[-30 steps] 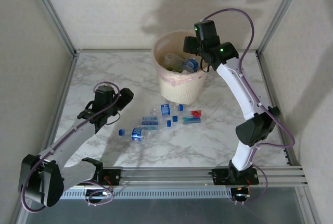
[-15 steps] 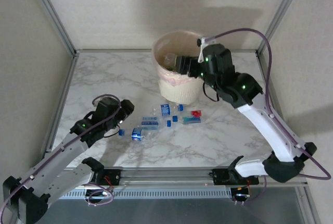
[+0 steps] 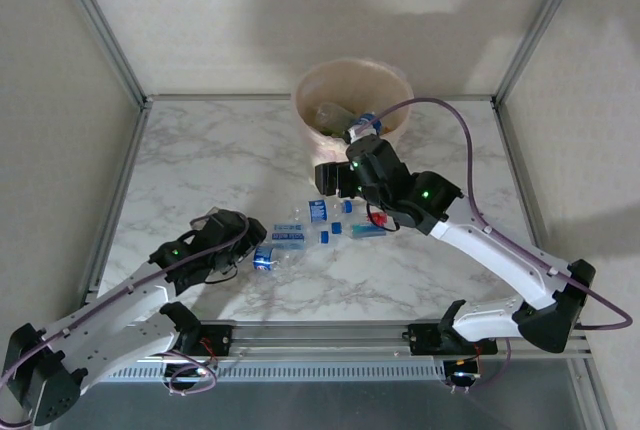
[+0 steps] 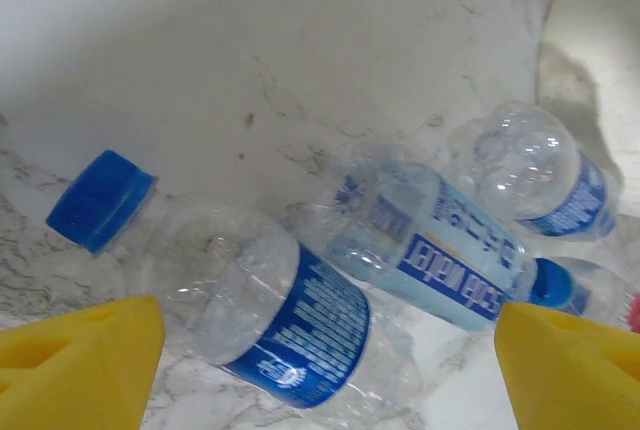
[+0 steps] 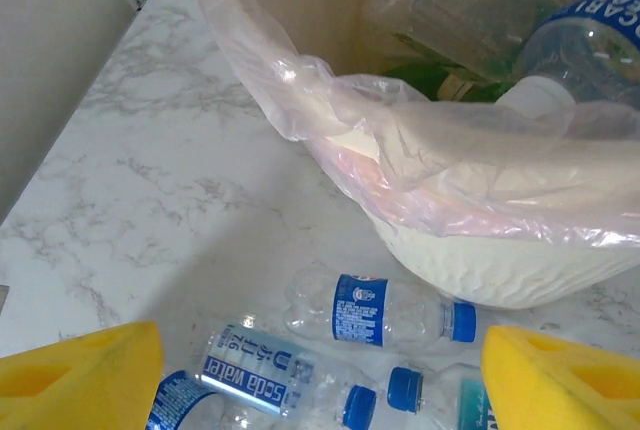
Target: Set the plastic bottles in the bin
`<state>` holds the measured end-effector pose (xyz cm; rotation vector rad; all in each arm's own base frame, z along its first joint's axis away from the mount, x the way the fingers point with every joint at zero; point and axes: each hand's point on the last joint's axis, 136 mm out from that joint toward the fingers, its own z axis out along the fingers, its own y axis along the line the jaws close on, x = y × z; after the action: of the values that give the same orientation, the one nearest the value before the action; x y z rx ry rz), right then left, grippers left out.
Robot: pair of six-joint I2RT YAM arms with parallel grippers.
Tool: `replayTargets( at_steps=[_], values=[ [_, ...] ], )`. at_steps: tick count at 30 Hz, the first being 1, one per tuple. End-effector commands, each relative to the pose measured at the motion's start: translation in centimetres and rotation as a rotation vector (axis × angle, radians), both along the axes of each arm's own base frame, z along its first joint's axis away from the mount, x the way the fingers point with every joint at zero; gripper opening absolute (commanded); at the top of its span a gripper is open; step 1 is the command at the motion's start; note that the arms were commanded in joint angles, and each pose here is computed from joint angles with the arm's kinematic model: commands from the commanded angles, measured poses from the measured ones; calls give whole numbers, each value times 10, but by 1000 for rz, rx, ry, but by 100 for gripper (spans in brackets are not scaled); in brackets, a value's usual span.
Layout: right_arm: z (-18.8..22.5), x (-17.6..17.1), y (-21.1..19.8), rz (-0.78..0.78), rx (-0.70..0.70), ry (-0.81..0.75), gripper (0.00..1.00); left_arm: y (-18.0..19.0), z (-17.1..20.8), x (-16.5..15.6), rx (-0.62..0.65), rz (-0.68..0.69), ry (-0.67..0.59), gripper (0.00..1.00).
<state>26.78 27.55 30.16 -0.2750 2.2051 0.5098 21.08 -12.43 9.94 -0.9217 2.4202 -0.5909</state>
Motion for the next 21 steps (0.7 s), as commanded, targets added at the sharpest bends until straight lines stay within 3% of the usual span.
replayTargets(
  at_steps=[1,15,21],
  values=[
    [12,-2,3,-13,71,-25,83,18,-21,-2,-51,259,67,87],
    [-11,-2,12,-13,40,23,83,33,-46,17,1,366,101,89],
    [-23,-7,20,11,43,59,83,41,-53,26,55,346,115,86]
  ],
)
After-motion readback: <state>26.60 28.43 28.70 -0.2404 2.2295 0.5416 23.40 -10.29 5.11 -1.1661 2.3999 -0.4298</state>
